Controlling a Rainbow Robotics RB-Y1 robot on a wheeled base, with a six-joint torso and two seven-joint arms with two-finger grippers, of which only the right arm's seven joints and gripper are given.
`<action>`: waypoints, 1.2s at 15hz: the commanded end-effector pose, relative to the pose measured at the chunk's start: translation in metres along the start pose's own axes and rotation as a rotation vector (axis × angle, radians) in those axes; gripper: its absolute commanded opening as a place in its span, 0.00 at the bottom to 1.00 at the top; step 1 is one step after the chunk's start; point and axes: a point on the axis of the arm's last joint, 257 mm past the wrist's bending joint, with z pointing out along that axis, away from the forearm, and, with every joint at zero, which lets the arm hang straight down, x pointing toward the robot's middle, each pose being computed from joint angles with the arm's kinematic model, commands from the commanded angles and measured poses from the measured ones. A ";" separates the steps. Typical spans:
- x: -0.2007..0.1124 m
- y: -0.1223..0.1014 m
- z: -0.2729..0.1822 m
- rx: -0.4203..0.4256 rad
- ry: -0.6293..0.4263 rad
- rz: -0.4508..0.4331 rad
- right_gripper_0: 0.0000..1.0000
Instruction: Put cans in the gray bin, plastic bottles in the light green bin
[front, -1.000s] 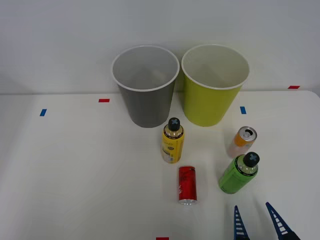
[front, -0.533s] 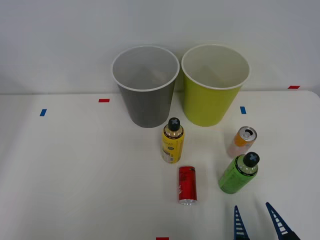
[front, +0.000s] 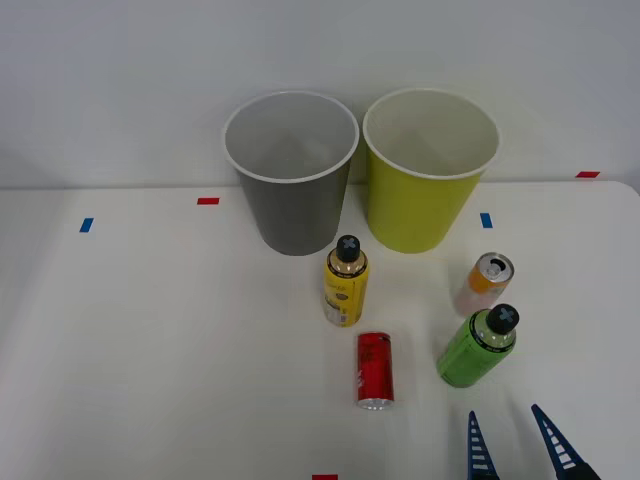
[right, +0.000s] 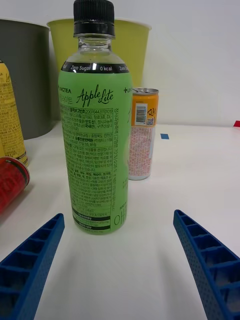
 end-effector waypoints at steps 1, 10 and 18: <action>0.000 0.000 0.000 0.000 0.000 0.000 0.75; 0.000 0.000 0.000 0.000 0.000 0.000 0.75; 0.000 0.000 0.000 0.000 0.000 0.000 0.75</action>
